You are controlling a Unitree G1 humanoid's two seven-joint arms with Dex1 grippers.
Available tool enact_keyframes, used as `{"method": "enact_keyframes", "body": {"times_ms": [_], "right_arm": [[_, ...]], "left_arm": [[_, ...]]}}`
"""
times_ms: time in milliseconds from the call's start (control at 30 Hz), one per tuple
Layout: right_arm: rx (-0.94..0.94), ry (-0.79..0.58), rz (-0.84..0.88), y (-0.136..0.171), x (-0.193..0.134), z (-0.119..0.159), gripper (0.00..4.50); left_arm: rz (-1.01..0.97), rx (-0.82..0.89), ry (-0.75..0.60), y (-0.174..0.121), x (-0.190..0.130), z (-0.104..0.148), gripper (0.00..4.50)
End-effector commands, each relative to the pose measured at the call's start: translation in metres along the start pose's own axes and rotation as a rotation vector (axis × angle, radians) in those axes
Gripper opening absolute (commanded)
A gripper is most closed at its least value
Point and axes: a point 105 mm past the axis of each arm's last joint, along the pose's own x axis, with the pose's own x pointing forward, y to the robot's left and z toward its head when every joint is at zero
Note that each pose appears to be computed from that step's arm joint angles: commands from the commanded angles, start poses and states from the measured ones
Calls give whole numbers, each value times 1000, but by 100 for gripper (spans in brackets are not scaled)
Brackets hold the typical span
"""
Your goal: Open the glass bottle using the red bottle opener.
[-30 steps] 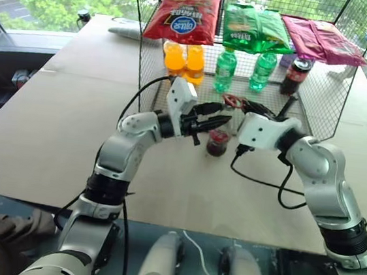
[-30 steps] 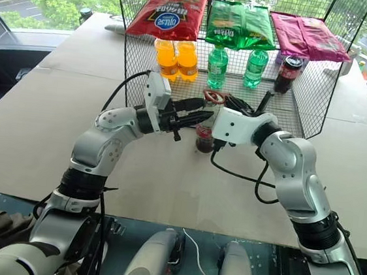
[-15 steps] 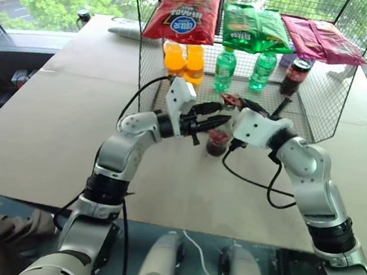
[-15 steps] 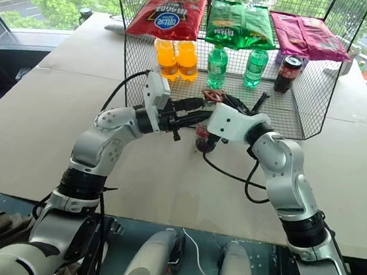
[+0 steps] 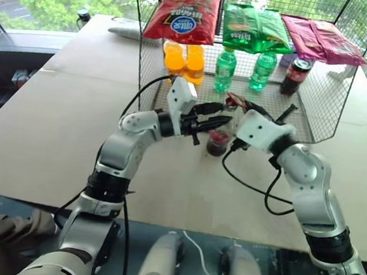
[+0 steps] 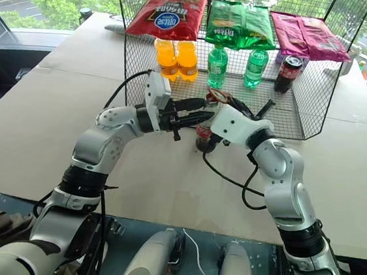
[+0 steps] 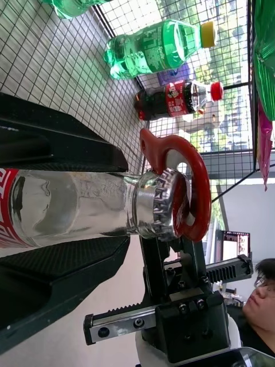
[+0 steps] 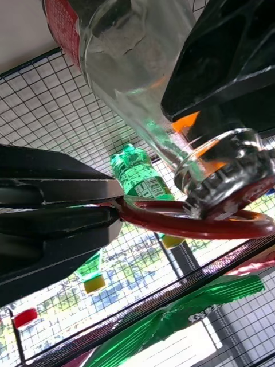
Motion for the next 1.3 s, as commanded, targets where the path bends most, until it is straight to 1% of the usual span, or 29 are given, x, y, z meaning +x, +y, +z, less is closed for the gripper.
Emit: {"method": "enact_keyframes", "body": {"times_ms": [33, 267, 367, 500, 667, 900, 1100, 1133, 1167, 1200, 1267, 1300], "right_arm": [[-4, -8, -53, -10, -5, 6, 0], [27, 6, -82, -14, -7, 6, 0], [80, 28, -103, -17, -12, 2, 0], [277, 58, -148, -29, -22, -3, 0], [396, 84, -161, -36, -27, -7, 0], [438, 86, -153, -37, -27, -6, 0], [453, 61, -135, -34, -23, 1, 0], [458, 54, -132, -34, -22, 3, 0], [460, 50, -130, -33, -21, 4, 0], [461, 47, -128, -33, -21, 5, 0], [466, 39, -124, -33, -20, 7, 0], [469, 37, -122, -33, -20, 8, 0]], "left_arm": [[-53, 7, 6, -6, 5, -1, 117], [-56, 15, 8, -5, 6, -1, 117], [-51, 18, 8, -4, 5, -1, 117], [-33, 24, 5, -1, 5, 0, 117], [-27, 26, -3, -1, 7, 1, 117], [-34, 11, -10, -1, 9, 2, 117], [-28, 9, -9, 1, 9, 2, 117], [-27, 7, -8, 2, 9, 2, 216], [-25, 7, -8, 2, 9, 2, 239], [-23, 6, -7, 3, 9, 2, 292], [-10, 3, -5, 5, 9, 1, 380], [-6, 3, -4, 6, 8, 1, 416]]}}
